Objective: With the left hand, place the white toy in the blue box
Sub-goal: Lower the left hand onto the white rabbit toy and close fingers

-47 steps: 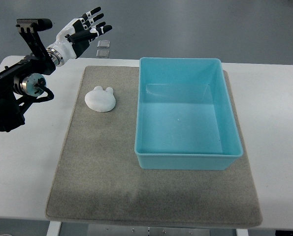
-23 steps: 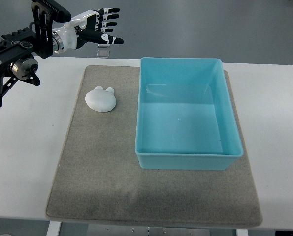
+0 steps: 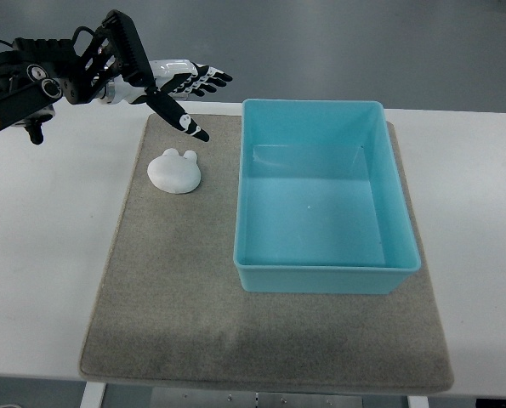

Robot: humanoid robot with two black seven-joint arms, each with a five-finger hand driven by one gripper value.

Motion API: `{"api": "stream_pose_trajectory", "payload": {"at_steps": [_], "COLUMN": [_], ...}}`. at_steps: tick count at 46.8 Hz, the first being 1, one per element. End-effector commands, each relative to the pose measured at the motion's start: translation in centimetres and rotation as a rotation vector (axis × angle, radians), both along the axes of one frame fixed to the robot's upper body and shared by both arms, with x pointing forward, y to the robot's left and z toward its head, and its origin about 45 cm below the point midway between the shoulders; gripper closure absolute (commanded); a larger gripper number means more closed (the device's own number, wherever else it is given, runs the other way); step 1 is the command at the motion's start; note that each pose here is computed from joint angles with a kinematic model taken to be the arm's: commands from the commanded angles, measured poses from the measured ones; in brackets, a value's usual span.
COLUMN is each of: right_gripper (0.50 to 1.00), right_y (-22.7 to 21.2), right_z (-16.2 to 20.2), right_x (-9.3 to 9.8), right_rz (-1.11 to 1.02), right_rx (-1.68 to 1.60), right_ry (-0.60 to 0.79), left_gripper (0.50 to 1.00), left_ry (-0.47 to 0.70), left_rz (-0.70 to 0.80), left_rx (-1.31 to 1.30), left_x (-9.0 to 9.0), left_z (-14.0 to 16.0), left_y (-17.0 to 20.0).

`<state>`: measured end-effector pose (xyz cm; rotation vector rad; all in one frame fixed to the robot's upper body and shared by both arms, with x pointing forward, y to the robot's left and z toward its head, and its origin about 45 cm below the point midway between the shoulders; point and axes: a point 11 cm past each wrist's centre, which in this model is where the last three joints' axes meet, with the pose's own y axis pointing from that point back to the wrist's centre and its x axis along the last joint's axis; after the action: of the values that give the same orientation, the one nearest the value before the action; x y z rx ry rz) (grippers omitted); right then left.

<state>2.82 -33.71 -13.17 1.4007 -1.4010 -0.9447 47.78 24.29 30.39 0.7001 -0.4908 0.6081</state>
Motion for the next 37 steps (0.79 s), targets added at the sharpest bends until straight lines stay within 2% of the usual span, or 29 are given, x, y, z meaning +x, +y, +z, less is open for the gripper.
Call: {"api": "stream_pose_trajectory", "payload": {"at_steps": [1, 19, 37], "right_gripper": [0.564, 0.564, 0.564], "right_y": [0.0, 0.0, 0.0], "right_z": [0.0, 0.0, 0.0], "right_x": [0.0, 0.0, 0.0], "right_rz": [0.000, 0.000, 0.000], "right_rx": [-0.001, -0.001, 0.000], "right_ry": [0.000, 0.000, 0.000], "left_gripper": [0.508, 0.508, 0.508], "left_ry": [-0.007, -0.078, -0.012], "left_rz": [-0.042, -0.122, -0.146], "left_rx": [0.080, 0.316, 0.368], "left_x": [-0.5, -0.8, -1.7], "left_z": [-0.8, -1.6, -3.1], "left_y": [-0.1, 1.0, 1.9]}}
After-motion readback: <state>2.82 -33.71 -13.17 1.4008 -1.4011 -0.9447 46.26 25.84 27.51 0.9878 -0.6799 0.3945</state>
